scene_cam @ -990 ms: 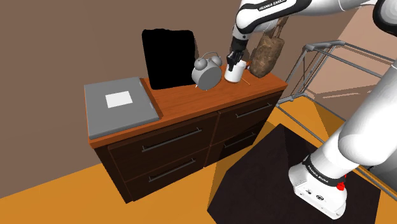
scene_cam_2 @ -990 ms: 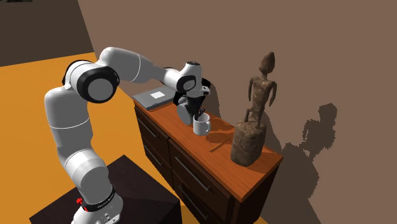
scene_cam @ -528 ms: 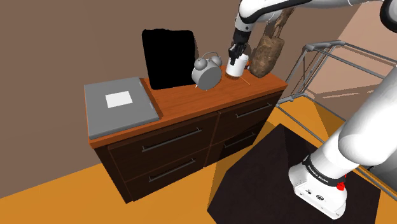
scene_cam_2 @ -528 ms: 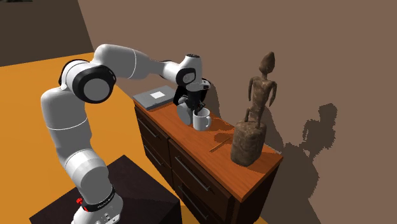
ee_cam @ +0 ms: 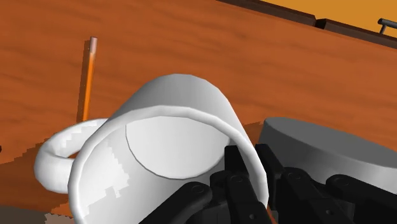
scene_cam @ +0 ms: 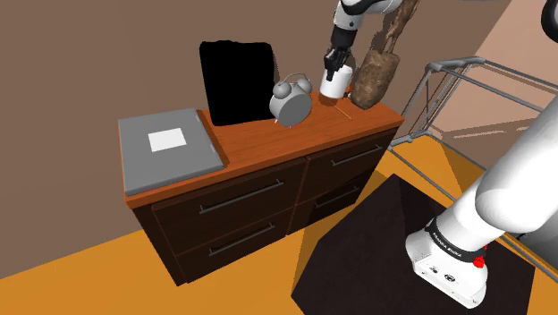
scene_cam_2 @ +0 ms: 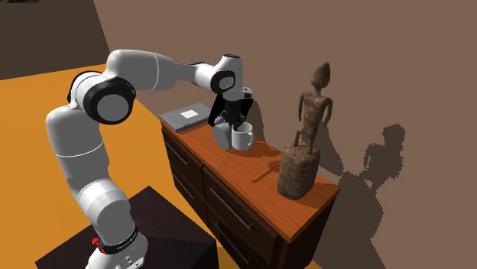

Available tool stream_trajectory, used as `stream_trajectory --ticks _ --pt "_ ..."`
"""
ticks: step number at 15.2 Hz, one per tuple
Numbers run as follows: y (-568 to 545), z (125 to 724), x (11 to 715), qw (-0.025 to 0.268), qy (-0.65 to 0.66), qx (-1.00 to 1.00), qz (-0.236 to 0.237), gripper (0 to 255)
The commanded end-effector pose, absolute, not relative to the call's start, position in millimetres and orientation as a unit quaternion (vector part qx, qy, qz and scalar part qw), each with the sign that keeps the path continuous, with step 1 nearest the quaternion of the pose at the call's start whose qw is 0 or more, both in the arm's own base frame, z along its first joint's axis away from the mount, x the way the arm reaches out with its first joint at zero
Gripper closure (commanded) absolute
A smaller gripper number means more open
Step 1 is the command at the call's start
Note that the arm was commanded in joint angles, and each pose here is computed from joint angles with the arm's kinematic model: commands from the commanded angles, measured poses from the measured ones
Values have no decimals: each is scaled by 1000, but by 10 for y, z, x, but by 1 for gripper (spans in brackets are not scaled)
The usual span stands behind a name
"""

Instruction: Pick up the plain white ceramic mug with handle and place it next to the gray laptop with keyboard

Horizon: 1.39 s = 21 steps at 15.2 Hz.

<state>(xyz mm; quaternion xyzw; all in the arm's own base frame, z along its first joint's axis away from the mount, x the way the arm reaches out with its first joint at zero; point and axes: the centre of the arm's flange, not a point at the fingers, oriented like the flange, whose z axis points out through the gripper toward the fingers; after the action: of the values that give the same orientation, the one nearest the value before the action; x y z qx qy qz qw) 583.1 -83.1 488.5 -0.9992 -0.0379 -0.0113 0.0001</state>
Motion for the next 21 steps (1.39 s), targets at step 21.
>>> stream_trajectory --ticks 21 --pt "943 5318 6342 0 -38 -999 -11 255"
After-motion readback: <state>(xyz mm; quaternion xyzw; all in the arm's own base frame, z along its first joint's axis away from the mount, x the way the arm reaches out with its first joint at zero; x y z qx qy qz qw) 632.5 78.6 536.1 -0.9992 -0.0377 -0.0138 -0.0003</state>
